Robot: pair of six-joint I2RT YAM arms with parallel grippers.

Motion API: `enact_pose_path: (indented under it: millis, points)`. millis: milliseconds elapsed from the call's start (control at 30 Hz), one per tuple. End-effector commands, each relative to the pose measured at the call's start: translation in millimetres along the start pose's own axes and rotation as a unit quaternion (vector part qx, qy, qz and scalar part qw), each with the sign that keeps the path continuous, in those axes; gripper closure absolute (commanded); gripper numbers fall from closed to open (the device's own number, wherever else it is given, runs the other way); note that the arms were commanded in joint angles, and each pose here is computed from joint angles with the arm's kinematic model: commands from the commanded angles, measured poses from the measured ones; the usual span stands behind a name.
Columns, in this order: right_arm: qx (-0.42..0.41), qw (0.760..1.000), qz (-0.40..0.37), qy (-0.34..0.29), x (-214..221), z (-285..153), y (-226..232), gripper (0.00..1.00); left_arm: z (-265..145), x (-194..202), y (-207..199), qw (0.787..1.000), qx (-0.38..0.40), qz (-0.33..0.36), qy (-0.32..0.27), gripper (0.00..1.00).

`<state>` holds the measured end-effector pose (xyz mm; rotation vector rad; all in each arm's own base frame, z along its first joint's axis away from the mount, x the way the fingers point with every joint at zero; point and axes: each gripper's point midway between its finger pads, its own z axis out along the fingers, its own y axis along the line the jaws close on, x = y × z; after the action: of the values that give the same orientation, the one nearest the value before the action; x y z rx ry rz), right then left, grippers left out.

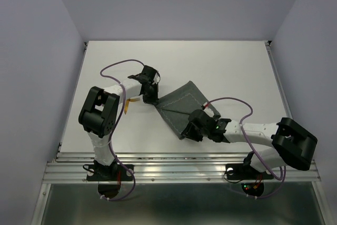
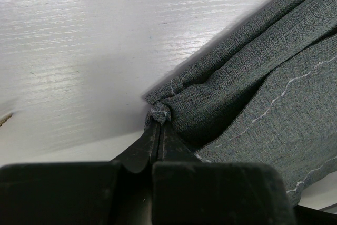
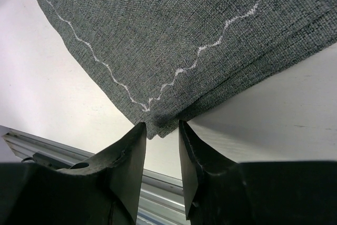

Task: Fold the napkin into a case and place the utensils inside
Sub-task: Smooth out the top corner of the smaller-rectangle-folded napkin at the center of the board.

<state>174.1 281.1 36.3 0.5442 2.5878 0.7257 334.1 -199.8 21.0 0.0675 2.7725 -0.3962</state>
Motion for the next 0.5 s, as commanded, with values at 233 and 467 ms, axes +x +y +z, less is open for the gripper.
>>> enact_pose_path:
  millis: [233,467]
  points:
    - [-0.018,0.999,0.004,-0.031,-12.5,2.4,21.2,0.66,6.8,14.5,15.4,0.999,-0.027,0.01,0.019,1.0]
    - [-0.008,0.999,0.002,-0.038,-14.8,6.8,19.6,0.72,6.4,14.4,14.8,0.999,-0.025,0.012,0.019,1.0]
